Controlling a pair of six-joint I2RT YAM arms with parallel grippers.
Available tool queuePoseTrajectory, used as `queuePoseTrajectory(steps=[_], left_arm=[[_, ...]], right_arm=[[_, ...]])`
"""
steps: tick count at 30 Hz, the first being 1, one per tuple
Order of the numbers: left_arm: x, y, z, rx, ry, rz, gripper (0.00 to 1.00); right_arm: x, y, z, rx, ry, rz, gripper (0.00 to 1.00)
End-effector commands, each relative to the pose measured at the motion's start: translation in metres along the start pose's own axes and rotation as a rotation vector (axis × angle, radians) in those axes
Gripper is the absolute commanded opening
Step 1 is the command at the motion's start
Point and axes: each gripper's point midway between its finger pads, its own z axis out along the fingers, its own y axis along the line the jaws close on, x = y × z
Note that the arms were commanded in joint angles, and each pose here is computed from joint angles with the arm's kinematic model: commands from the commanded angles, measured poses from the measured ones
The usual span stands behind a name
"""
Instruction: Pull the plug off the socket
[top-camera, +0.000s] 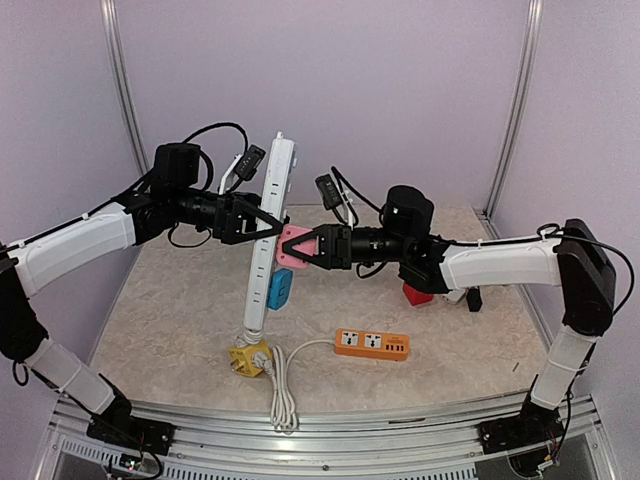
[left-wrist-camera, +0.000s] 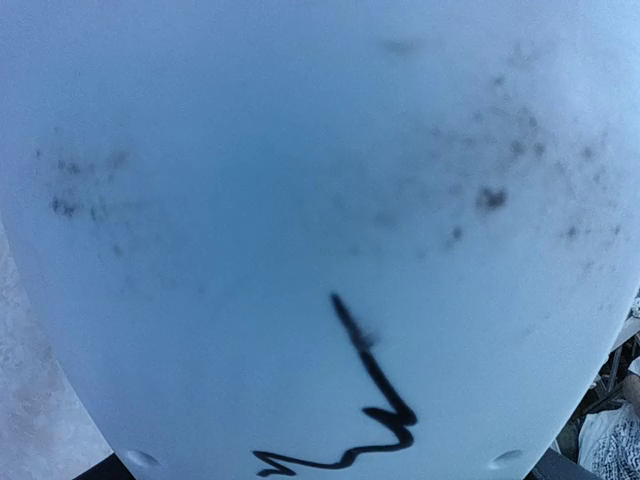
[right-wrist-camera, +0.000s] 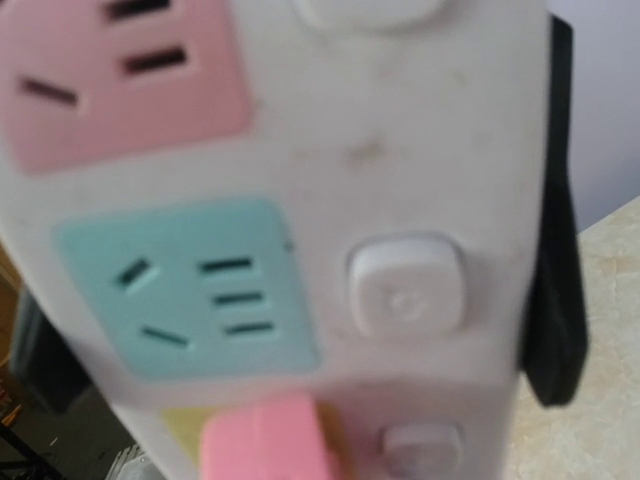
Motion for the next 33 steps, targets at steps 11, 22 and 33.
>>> queuePoseTrajectory(steps=[11, 22, 33], left_arm=[[-0.013, -0.011, -0.005, 0.009, -0.028, 0.072, 0.04], [-0.012, -0.011, -0.004, 0.012, -0.026, 0.070, 0.04], [-0.011, -0.009, -0.004, 0.009, -0.024, 0.066, 0.04]], right_arm=[[-0.005, 0.004, 0.011, -0.021, -0.018, 0.007, 0.28], [-0.003, -0.002, 0.014, -0.005, -0.010, 0.024, 0.23], [-0.002, -0.011, 0.017, 0.027, -0.011, 0.045, 0.16]])
